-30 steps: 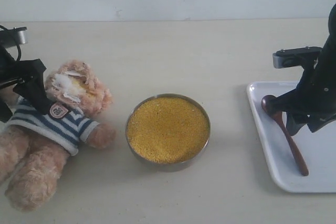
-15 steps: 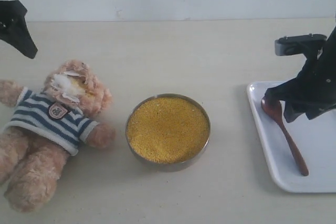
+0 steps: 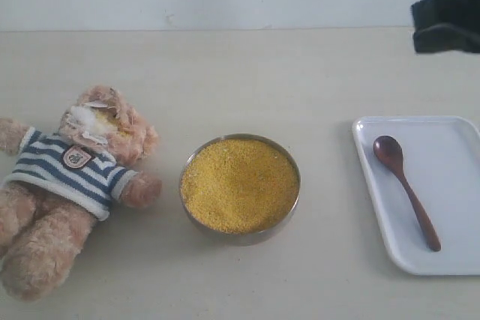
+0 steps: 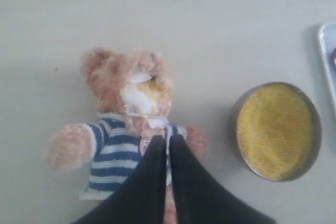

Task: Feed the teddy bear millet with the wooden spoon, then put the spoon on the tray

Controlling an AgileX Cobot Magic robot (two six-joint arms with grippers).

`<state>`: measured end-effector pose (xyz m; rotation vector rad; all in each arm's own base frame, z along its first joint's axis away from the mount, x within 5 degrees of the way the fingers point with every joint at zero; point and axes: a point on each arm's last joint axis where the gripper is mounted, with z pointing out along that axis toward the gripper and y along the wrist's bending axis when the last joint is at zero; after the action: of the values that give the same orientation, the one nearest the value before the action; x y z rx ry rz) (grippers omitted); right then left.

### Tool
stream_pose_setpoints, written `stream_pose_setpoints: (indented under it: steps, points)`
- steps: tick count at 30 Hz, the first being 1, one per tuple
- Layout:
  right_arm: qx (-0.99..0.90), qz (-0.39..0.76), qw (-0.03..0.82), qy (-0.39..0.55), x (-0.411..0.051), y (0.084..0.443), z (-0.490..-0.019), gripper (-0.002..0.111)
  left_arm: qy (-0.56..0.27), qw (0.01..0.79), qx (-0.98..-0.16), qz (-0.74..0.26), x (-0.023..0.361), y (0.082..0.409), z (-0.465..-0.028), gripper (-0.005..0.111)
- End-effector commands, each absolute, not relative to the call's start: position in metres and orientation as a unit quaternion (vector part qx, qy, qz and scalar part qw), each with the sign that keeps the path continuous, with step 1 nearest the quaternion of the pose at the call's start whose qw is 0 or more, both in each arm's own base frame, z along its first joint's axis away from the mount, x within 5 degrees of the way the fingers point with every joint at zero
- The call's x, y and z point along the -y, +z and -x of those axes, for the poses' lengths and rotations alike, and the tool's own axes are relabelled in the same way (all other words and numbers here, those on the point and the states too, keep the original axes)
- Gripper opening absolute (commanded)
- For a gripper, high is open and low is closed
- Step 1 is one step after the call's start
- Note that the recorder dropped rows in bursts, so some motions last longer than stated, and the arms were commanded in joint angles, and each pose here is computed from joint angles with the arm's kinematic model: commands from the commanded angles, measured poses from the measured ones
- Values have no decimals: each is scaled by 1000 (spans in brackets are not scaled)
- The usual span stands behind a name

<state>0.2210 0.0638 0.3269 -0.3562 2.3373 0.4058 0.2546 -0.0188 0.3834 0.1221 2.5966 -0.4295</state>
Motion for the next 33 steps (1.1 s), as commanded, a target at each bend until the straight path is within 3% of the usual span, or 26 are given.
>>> stream_pose_setpoints:
  steps: [1, 5, 11, 15, 20, 33]
  points:
    - [-835, 150, 504, 161, -51, 388, -148, 0, -184, 365, -908, -90, 30, 422, -180, 4]
    - [-768, 147, 599, 170, -39, 418, -77, 0, -189, 483, -850, -87, 35, 424, -101, 4]
    - [-746, 159, 619, 187, -32, 416, -15, 0, -230, 549, -801, -62, 42, 369, -42, 4]
    - [-762, 152, 600, 192, -32, 382, -11, 0, -238, 574, -780, -74, 44, 338, -26, 4]
    - [-779, 122, 584, 194, -32, 334, -28, 0, -227, 611, -755, -69, 42, 323, -20, 4]
    - [-803, 125, 546, 204, -34, 324, -26, 0, -234, 597, -763, -75, 44, 321, -19, 4]
